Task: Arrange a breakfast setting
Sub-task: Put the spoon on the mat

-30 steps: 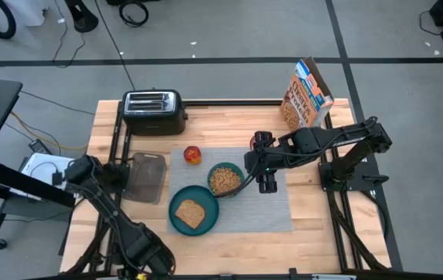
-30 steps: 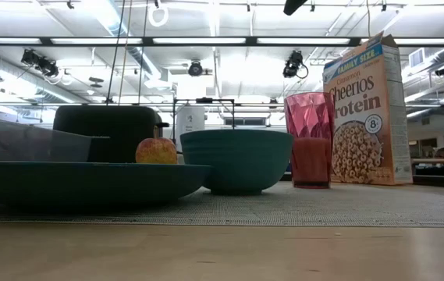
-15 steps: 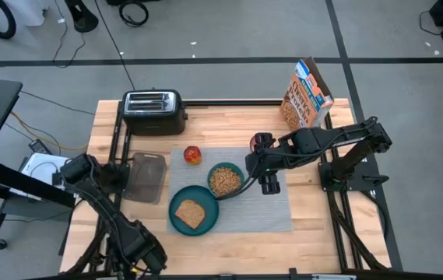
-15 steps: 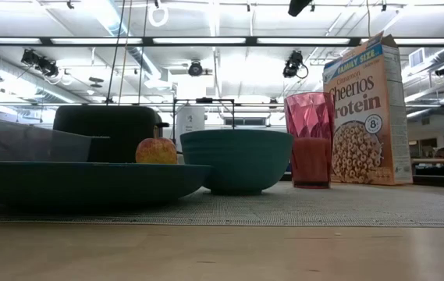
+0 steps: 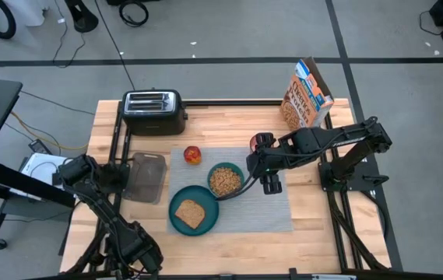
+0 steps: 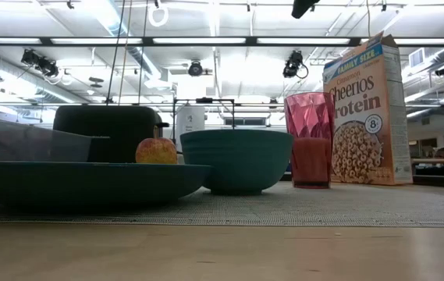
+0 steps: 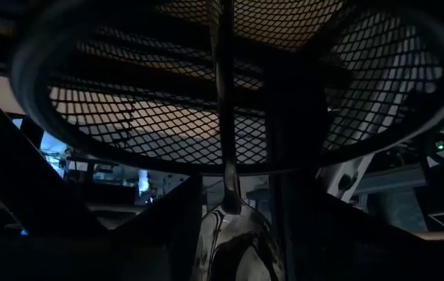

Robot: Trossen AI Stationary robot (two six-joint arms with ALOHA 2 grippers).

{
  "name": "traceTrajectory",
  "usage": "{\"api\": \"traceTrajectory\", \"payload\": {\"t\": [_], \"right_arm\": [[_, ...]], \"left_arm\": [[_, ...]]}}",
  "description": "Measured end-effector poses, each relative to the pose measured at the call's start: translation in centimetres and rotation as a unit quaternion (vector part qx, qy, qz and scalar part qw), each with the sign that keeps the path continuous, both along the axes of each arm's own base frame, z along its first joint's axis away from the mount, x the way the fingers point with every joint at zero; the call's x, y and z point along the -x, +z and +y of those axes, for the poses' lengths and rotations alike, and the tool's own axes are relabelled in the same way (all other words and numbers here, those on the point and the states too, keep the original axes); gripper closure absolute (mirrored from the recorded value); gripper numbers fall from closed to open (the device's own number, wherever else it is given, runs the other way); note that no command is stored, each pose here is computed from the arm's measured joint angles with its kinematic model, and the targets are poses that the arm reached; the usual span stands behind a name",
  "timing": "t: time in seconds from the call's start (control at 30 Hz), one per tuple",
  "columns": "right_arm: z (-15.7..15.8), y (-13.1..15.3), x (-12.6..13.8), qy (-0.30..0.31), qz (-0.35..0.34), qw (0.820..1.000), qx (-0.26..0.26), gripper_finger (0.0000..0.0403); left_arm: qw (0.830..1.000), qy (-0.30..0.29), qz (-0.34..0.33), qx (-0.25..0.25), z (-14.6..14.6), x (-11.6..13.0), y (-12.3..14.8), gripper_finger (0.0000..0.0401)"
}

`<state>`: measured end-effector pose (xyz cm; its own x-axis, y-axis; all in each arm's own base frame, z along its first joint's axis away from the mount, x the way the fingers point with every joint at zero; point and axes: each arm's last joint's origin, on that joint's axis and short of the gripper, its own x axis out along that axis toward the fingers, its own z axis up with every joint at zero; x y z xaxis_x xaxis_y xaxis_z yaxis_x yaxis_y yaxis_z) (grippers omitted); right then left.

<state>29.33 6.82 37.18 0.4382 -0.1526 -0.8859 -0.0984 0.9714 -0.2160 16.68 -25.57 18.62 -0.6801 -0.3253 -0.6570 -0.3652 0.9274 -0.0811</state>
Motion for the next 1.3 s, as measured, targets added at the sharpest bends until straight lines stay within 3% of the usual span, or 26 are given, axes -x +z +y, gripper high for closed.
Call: {"api": "traceTrajectory", "payload": {"t": [0.33, 0.73, 1.1, 1.3], "right_arm": [[-0.14, -0.01, -0.02, -0.001, 0.001, 1.000, 0.001, 0.0141], [-0.22, -0.01, -0.03, 0.000, 0.002, 1.000, 0.002, 0.0141], [-0.22, -0.01, -0.02, 0.000, 0.002, 1.000, 0.002, 0.0141], [-0.22, -0.01, -0.02, 0.000, 0.002, 1.000, 0.002, 0.0141]], "left_arm": [[1.000, 0.016, 0.004, 0.011, -0.35, -0.19, -0.02, 0.0275], [0.999, 0.027, -0.003, 0.024, -0.96, -0.26, -0.09, 0.0249], [1.000, 0.027, 0.001, 0.012, -0.83, -0.10, -0.08, 0.0346], [1.000, 0.027, 0.012, 0.004, -0.78, -0.04, 0.40, 0.0376]]}}
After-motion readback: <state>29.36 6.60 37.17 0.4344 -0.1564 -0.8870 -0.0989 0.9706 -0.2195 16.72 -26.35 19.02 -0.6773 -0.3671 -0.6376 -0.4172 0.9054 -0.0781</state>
